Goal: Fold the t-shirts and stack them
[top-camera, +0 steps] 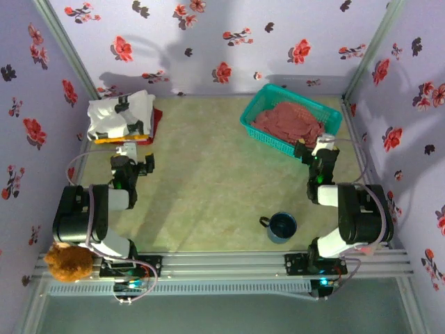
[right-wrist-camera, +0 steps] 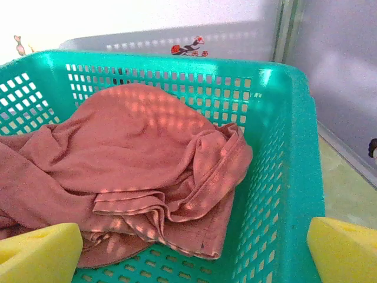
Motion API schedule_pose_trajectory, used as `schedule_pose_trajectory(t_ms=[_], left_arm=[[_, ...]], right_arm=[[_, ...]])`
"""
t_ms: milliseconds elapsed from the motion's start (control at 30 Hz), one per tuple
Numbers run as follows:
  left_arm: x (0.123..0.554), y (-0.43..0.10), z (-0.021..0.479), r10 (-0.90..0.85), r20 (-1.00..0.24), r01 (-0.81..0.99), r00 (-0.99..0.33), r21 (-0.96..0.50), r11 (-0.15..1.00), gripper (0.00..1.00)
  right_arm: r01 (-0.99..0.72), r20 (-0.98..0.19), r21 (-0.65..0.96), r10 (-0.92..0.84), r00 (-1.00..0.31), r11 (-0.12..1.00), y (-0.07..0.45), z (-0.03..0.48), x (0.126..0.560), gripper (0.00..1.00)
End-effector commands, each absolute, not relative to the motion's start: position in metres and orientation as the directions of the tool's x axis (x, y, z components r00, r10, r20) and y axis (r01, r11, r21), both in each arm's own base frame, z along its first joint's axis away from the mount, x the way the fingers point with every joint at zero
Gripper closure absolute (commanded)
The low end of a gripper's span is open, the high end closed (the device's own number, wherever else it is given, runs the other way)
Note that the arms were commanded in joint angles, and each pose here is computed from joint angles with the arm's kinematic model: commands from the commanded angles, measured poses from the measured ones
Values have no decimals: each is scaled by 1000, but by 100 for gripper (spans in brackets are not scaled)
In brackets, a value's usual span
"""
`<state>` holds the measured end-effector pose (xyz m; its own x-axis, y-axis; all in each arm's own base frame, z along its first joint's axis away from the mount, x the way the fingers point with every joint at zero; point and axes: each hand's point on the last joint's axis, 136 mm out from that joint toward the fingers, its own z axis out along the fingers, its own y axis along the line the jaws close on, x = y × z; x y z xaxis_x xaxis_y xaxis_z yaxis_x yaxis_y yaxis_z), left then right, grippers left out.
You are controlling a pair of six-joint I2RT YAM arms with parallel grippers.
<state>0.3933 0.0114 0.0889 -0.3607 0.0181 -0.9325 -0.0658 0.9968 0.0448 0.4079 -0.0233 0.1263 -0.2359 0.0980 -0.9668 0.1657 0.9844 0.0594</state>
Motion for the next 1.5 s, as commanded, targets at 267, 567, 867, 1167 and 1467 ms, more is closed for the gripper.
schedule_pose_trajectory(t_ms=[267, 567, 867, 1167, 1467], left_arm=[[399, 13, 95, 34, -937, -58, -348, 58, 997, 1], [399, 13, 95, 35, -937, -60, -348, 59, 996, 0], [399, 14, 94, 28, -936, -69, -350, 55, 996, 1], [397, 20, 96, 2, -941, -95, -338, 36, 995, 1], [388, 16, 153, 5, -925, -88, -379, 42, 995, 1]], right_arm=[[166, -919, 52, 112, -378, 985, -20, 84, 396, 1], [167, -919, 52, 112, -377, 985, -20, 85, 396, 1], [166, -920, 52, 112, -375, 985, -20, 86, 396, 1], [190, -928, 50, 115, -354, 981, -24, 94, 391, 1], [277, -840, 0, 151, -521, 961, -27, 100, 367, 1]])
